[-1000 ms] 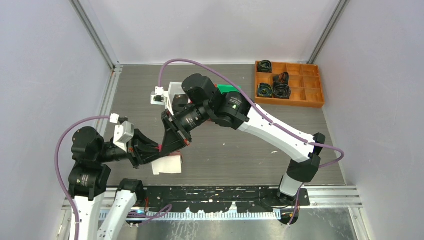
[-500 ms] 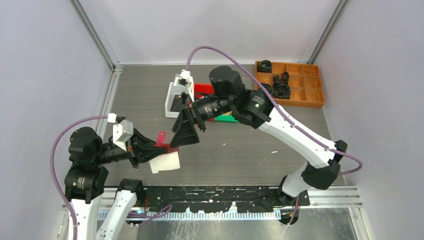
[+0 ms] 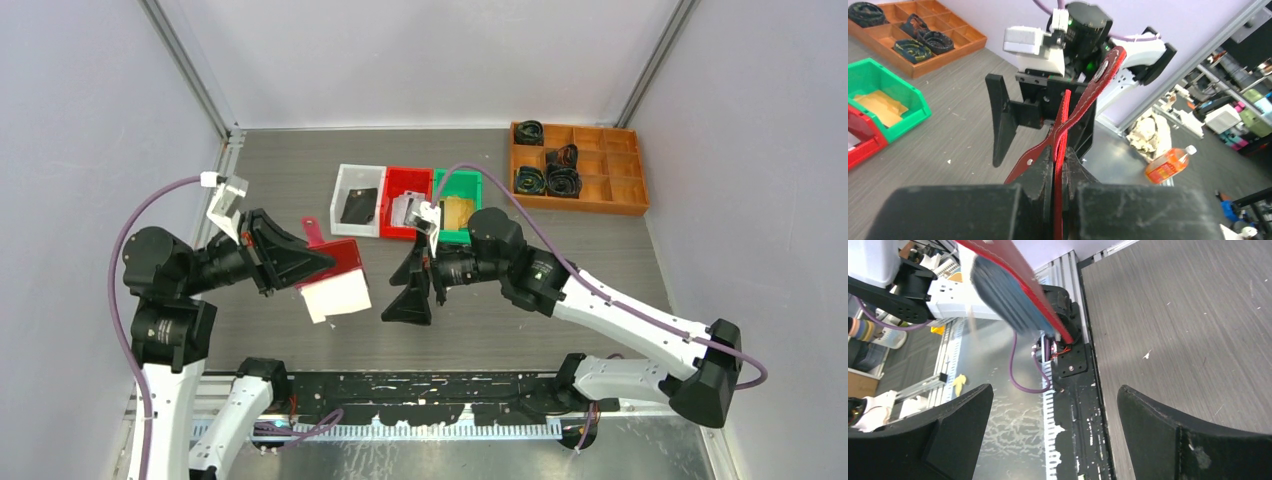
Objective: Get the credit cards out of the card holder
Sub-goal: Open the card holder at the center of the board.
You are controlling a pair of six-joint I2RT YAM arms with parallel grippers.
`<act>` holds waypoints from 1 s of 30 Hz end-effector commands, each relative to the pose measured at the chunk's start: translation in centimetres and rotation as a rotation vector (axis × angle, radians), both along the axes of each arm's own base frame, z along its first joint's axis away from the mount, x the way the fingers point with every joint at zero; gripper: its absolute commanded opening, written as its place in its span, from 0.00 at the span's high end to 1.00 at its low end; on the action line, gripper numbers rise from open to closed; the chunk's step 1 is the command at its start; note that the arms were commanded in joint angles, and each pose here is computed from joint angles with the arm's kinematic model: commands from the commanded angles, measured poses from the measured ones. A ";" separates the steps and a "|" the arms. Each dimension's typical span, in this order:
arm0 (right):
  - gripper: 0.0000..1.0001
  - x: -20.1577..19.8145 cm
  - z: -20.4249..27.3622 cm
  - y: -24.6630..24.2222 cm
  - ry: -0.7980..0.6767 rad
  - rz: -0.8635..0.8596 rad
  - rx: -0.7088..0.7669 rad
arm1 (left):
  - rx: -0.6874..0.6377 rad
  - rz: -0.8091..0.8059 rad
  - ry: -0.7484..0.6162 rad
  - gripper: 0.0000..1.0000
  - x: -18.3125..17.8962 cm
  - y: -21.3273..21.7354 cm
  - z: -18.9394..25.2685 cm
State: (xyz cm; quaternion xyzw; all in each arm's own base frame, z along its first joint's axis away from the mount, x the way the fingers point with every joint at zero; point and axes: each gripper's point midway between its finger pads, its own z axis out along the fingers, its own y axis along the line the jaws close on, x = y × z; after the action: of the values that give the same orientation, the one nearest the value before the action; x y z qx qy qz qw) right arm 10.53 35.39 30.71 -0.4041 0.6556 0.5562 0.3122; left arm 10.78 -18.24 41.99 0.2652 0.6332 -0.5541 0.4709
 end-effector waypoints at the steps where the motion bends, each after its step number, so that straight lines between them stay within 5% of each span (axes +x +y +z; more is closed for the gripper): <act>1: 0.01 1.5 5.2 0.7 -0.199 -0.051 0.256 | -0.115 0.005 0.000 1.00 -0.6 -0.1 4.8; 8: 0.01 3.7 6.4 2.5 -0.258 -0.135 0.305 | -0.156 0.007 0.081 1.00 0.1 -0.2 5.5; 30: 0.02 0.9 12.8 3.7 -0.175 -0.031 0.529 | -0.139 0.008 0.099 1.00 -0.2 -0.2 4.8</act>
State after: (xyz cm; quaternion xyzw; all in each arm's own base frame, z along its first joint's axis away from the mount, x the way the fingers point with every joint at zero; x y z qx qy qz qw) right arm 12.36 39.27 37.83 -0.3646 0.5287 0.6230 0.4465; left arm 11.56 -18.54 45.29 0.1800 0.6352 -0.6140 0.4325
